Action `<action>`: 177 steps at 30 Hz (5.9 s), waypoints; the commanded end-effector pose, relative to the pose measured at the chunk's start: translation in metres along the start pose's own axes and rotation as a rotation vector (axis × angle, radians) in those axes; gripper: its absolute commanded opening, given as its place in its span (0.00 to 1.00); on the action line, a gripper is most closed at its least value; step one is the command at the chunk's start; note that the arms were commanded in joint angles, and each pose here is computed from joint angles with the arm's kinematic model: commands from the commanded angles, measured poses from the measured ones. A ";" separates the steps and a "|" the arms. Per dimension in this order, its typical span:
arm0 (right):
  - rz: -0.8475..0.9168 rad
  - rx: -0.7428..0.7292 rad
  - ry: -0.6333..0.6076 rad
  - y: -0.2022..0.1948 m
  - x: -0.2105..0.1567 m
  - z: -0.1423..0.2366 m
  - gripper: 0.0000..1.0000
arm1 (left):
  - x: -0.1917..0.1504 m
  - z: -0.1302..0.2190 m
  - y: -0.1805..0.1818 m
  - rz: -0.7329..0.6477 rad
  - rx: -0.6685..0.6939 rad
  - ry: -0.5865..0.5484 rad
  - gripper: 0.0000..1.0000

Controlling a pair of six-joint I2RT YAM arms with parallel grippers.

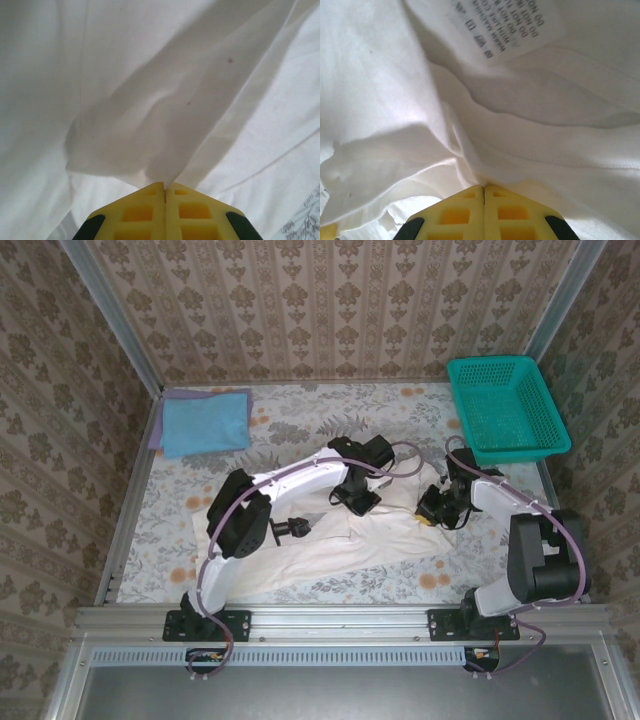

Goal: Fold and stack the t-shirts

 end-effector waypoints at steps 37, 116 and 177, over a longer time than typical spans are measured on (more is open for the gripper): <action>-0.004 0.170 0.155 -0.002 -0.049 0.010 0.24 | -0.040 -0.006 0.017 0.046 -0.038 0.044 0.29; 0.459 -0.122 -0.558 0.207 0.203 0.163 0.72 | -0.157 0.036 0.131 0.551 -0.067 0.112 0.59; 0.059 -0.122 -0.424 0.072 0.086 0.043 0.76 | -0.069 0.083 0.183 0.996 -0.290 -0.201 0.84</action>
Point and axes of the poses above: each hand's point on the last joint's axis, 136 mm out from that joint toward the fingers, its own z axis back along the fingers, its own y axis along the line the jaws close on, x = y × z, the point moved 9 cm from there along z, back along the fingers, and after that the axes turned 13 degrees about z, right-handed, at the moved point
